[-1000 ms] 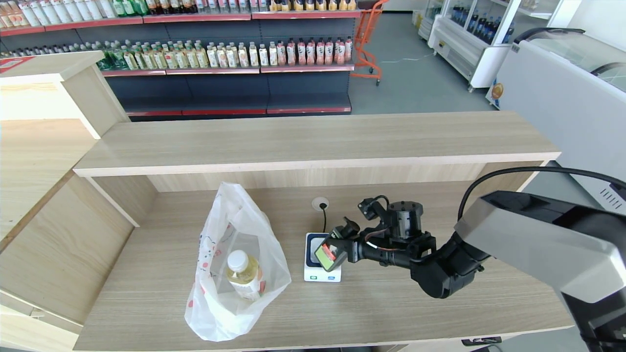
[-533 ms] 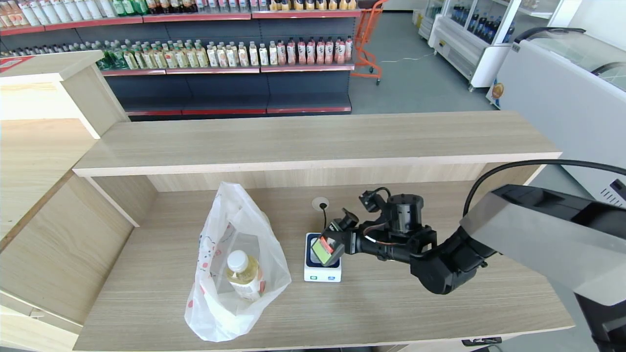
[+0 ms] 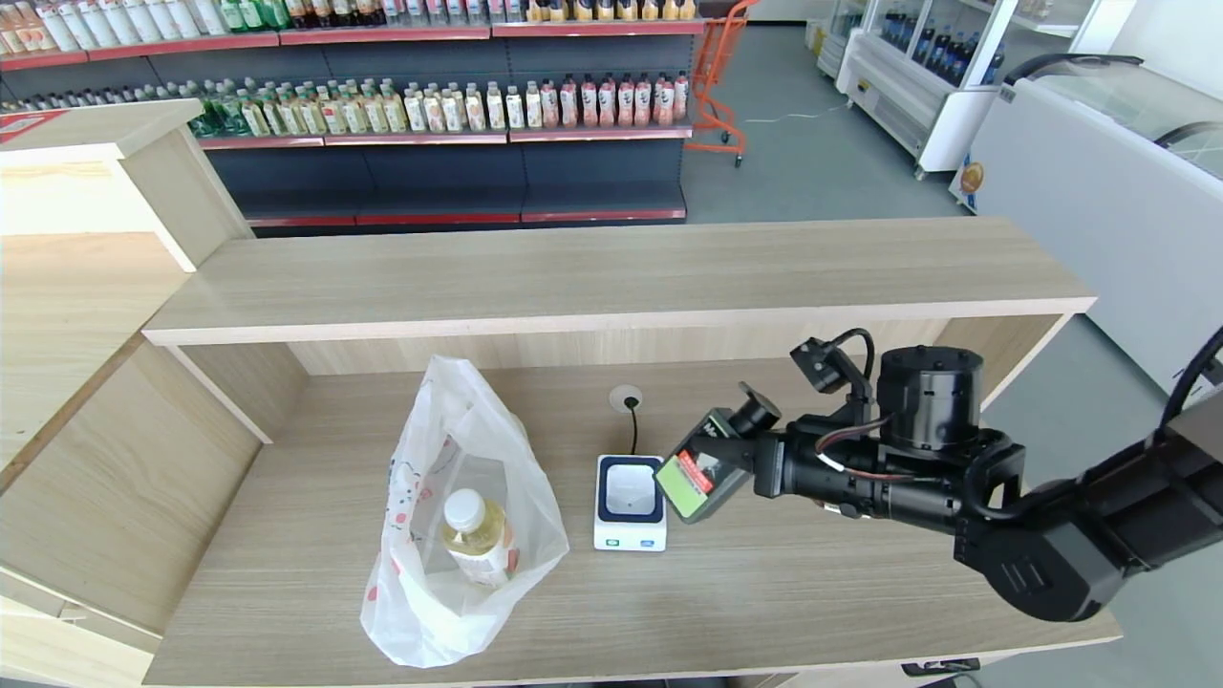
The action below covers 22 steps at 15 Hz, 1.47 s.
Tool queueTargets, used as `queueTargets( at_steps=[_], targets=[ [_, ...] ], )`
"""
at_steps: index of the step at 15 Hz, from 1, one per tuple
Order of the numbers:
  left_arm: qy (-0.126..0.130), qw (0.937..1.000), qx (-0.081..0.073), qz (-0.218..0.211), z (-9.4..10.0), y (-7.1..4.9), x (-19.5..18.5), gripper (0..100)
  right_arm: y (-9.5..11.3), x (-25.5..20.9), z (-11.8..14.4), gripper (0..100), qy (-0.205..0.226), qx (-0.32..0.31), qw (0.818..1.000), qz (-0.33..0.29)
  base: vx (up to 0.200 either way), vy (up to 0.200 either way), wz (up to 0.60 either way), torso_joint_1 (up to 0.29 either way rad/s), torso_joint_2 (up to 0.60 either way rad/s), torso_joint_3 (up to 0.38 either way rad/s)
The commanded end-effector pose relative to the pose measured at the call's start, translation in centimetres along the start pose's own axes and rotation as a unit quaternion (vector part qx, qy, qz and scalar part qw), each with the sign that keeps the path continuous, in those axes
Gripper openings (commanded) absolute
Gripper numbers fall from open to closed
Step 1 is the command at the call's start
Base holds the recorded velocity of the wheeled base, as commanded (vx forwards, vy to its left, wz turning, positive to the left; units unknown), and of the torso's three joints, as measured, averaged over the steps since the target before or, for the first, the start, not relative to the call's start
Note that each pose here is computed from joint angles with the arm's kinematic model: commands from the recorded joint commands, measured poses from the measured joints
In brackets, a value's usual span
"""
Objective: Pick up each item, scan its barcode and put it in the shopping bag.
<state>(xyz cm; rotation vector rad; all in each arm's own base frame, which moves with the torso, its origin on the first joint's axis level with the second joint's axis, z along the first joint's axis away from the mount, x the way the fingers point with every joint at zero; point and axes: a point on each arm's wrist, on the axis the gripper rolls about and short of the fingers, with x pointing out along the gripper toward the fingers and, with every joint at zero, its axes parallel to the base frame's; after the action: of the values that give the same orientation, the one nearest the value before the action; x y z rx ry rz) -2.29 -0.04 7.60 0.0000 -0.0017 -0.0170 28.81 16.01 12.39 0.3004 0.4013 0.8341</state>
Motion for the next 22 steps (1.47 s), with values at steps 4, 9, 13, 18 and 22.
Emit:
queueTargets(
  at_steps=[4,9,13,18,22],
  targets=[
    [-0.001,1.0000,0.000,0.000,0.0,0.0,0.0,100,0.0,-3.6,0.4,0,-0.015,-0.051,0.998,-0.022,0.000,0.000,0.00,0.000,0.00,0.000],
    [0.000,1.0000,-0.001,0.000,0.0,0.0,0.0,100,0.0,-3.9,0.6,0,-0.020,-0.051,0.998,-0.026,0.000,0.200,0.00,0.002,0.00,0.002],
    [0.000,1.0000,-0.001,0.000,0.0,0.0,0.0,100,-0.1,-3.9,0.5,0,-0.017,-0.055,0.998,-0.028,0.000,0.200,0.00,0.007,0.00,0.001],
    [-0.001,1.0000,-0.002,0.000,0.0,0.0,0.0,100,-1.6,-2.9,-0.8,0,0.010,-0.124,0.991,-0.042,0.000,0.000,0.00,0.000,0.00,0.000],
    [0.000,1.0000,-0.002,0.000,0.0,0.0,0.0,100,-3.4,1.4,-1.8,0,0.028,-0.157,0.987,-0.034,0.000,0.000,0.00,0.000,0.00,0.000]
  ],
)
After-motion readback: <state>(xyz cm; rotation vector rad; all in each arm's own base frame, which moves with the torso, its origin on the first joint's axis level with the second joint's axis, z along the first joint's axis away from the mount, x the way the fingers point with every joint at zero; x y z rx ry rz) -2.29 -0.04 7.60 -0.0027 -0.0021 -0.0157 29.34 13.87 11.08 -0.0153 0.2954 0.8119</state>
